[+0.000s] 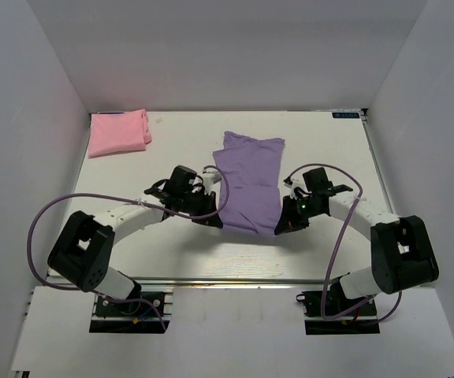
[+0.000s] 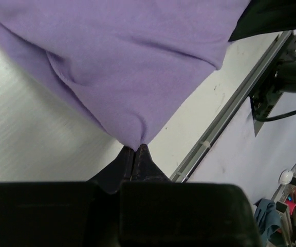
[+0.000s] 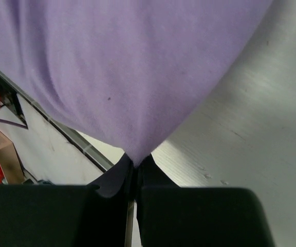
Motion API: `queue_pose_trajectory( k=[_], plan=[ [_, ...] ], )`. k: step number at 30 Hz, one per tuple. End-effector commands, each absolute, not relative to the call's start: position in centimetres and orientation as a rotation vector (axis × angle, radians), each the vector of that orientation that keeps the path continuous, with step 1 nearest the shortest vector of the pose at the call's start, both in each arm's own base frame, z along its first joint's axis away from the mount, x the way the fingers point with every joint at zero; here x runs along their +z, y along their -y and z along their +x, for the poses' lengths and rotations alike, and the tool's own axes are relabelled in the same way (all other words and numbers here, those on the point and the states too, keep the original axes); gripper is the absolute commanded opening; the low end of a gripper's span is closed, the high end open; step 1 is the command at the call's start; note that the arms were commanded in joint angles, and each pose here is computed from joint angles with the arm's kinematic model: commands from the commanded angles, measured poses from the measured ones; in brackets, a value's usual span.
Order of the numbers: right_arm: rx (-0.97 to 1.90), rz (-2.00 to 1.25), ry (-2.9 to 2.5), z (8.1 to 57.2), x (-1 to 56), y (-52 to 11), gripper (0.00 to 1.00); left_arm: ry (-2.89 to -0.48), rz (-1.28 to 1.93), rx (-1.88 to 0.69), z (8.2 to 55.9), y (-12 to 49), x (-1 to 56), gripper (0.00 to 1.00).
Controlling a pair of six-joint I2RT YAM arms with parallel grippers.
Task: Fold and stack the t-shirts
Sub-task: Fold the long partially folded tshirt into a neat square
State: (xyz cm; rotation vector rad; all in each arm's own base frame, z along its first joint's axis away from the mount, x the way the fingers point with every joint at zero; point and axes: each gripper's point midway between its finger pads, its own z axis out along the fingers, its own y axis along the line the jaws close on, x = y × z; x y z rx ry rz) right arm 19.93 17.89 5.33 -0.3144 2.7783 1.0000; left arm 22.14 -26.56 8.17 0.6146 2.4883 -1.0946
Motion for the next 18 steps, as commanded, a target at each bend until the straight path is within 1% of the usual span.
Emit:
queue_pose_trajectory(
  k=[1,4,6,7,8,9,10,11,12,13,14,15,17,18],
  plan=[
    [1.012,-0.391,-2.674,22.2,9.1,-18.8,0.0,-2.384,0.594,-1.081,24.2,27.4,12.3,0.0],
    [0.998,-0.408,-2.626,24.1,10.6,-19.1,0.0,-2.388,0.532,-0.998,26.5,27.1,12.8,0.0],
    [0.966,-0.414,-2.579,26.6,12.0,-19.5,0.0,-2.358,0.495,-0.988,28.6,27.7,13.9,0.0],
    [0.966,-0.408,-2.588,27.1,11.9,-19.6,0.0,-2.325,0.469,-0.978,29.9,28.2,15.4,0.0],
    [0.965,-0.421,-2.527,28.8,13.8,-20.2,0.0,-2.323,0.437,-0.917,31.4,28.1,15.3,0.0],
    [0.961,-0.411,-2.533,29.4,13.7,-20.2,0.0,-2.327,0.409,-0.895,32.2,28.1,15.6,0.0],
    [0.958,-0.399,-2.546,30.1,13.4,-20.3,0.0,-2.292,0.397,-0.876,33.6,28.5,17.2,0.0],
    [0.945,-0.392,-2.508,31.6,14.9,-20.5,0.0,-2.337,0.359,-0.798,34.7,28.0,16.1,0.0],
    [0.928,-0.371,-2.528,32.5,14.2,-20.4,0.0,-2.307,0.328,-0.76,36.5,27.9,17.6,0.0],
    [0.911,-0.347,-2.531,33.2,14.1,-20.1,0.0,-2.313,0.293,-0.692,37.6,27.4,17.6,0.0],
    [0.903,-0.353,-2.479,34.7,15.9,-20.3,0.0,-2.33,0.279,-0.653,38.4,26.8,17.4,0.0],
    [0.9,-0.337,-2.507,35.4,15.0,-20.4,0.0,-2.322,0.271,-0.64,39.8,27.3,17.7,0.0],
    [0.887,-0.329,-2.466,37.3,16.8,-20.1,0.0,-2.316,0.251,-0.613,41.7,26.9,17.8,0.0],
    [0.883,-0.316,-2.503,38.0,15.5,-19.9,0.0,-2.295,0.251,-0.62,42.6,27.4,18.8,0.0]
  ],
)
